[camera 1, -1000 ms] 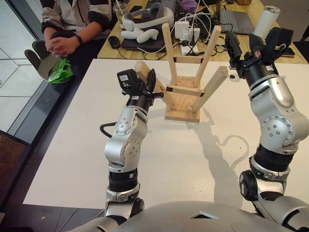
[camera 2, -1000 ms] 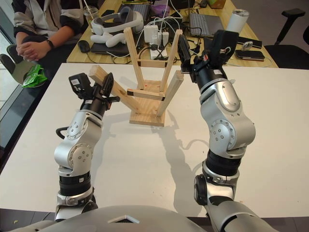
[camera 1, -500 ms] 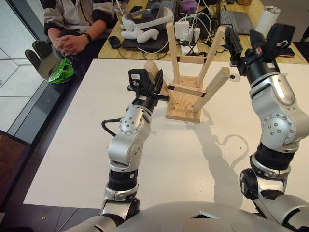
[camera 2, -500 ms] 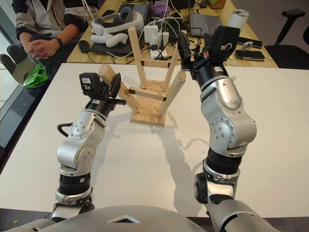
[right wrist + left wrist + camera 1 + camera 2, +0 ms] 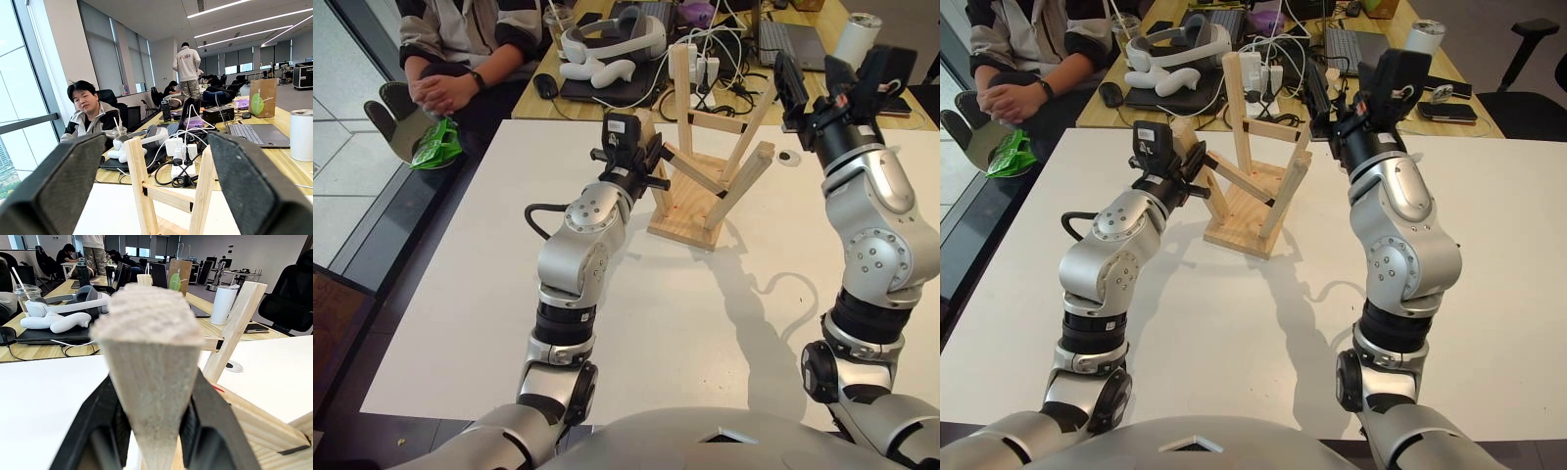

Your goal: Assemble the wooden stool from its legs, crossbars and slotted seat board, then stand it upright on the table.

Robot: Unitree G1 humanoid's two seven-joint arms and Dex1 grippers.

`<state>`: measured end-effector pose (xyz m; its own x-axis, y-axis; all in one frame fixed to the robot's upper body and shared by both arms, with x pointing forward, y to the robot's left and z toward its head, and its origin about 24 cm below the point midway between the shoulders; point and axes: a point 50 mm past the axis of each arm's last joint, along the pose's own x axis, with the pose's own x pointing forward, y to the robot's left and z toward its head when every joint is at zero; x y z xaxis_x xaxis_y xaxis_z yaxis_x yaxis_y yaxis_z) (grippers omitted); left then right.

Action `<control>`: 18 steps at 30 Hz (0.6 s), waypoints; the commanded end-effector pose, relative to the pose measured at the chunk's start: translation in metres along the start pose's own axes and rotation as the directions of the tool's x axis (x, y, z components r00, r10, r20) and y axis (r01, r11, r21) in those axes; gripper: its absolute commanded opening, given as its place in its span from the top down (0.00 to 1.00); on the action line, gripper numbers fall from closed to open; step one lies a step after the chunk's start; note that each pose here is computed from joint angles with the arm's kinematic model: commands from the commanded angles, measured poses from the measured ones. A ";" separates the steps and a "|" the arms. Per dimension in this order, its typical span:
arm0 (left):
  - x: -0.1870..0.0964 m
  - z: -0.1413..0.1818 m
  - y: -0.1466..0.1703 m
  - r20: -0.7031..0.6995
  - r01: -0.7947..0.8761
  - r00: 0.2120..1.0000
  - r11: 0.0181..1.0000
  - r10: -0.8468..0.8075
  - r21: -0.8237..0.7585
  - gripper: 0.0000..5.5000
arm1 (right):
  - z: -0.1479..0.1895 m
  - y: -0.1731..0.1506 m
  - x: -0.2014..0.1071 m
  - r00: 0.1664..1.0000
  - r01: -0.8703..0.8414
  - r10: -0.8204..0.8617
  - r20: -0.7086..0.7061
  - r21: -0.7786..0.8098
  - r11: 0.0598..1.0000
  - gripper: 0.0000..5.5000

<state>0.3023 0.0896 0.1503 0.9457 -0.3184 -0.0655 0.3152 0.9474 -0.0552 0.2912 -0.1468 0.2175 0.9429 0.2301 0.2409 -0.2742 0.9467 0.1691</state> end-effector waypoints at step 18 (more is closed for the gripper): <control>-0.010 -0.038 0.004 -0.170 -0.133 0.981 0.965 0.096 -0.227 0.81 | 0.005 0.041 0.006 0.979 -0.202 0.205 0.008 -0.140 0.969 0.30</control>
<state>0.2957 0.0955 0.1408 0.9701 -0.2270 -0.0864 0.1993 0.9472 -0.2513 0.2866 -0.1150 0.2244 0.8855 0.3827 0.2633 -0.4018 0.9155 0.0207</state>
